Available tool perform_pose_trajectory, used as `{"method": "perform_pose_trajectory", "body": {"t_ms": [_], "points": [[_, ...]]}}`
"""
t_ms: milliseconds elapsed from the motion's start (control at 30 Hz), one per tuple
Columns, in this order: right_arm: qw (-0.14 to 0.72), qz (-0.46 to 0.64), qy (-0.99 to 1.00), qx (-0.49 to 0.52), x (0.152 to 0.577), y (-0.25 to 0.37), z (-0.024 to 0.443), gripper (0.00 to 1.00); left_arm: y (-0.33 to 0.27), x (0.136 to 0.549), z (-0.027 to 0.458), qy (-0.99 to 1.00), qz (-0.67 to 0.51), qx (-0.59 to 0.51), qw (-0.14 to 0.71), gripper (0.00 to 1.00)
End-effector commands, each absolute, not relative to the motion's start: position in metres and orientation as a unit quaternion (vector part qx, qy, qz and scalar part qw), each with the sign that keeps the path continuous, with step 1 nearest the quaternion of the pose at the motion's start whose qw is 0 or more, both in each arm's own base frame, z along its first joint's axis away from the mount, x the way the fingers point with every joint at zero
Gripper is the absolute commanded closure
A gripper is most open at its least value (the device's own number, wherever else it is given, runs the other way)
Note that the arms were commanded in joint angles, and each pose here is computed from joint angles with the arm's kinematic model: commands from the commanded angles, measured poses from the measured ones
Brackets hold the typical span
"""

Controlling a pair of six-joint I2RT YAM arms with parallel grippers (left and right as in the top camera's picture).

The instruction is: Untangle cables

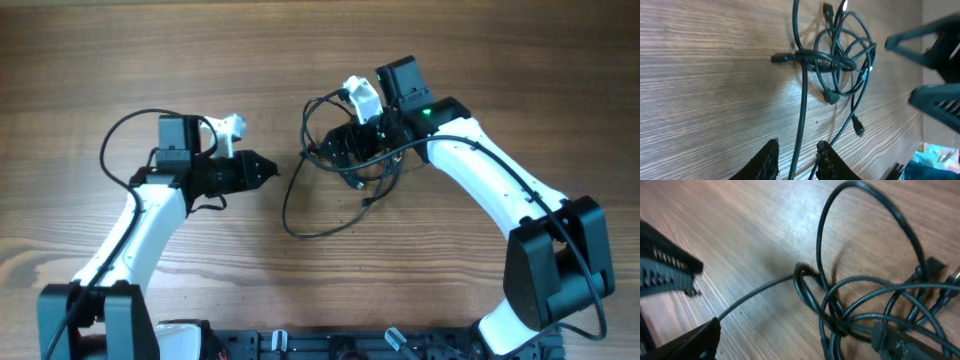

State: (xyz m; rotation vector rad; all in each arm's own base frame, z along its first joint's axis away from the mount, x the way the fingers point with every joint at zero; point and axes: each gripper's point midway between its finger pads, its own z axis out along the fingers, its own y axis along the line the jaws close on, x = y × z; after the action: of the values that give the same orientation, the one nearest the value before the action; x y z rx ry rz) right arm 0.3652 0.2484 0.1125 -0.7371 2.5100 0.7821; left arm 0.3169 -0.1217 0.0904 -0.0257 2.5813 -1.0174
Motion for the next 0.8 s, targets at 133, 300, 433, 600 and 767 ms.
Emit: {"method": "perform_pose_trajectory", "body": {"t_ms": [133, 300, 433, 600, 767], "points": [[0.251, 0.232, 0.894, -0.290, 0.381, 0.238, 0.123, 0.50, -0.142, 0.322, 0.072, 0.920, -0.359, -0.008, 0.159, 0.72], [0.249, 0.210, 0.889, -0.321, 0.374, 0.236, 0.106, 0.63, -0.153, 0.321, 0.074, 0.918, -0.363, 0.004, 0.159, 0.71], [0.243, 0.177, 0.892, -0.339, 0.369, 0.231, 0.090, 0.67, -0.153, 0.321, 0.072, 0.920, -0.356, 0.005, 0.161, 0.71], [0.230, 0.181, 0.884, -0.365, 0.357, 0.237, 0.074, 0.67, -0.153, 0.322, 0.073, 0.920, -0.356, 0.006, 0.163, 0.70], [0.245, 0.179, 0.880, -0.365, 0.369, 0.242, 0.066, 0.77, -0.153, 0.322, 0.073, 0.920, -0.356, 0.006, 0.163, 0.67]]}}
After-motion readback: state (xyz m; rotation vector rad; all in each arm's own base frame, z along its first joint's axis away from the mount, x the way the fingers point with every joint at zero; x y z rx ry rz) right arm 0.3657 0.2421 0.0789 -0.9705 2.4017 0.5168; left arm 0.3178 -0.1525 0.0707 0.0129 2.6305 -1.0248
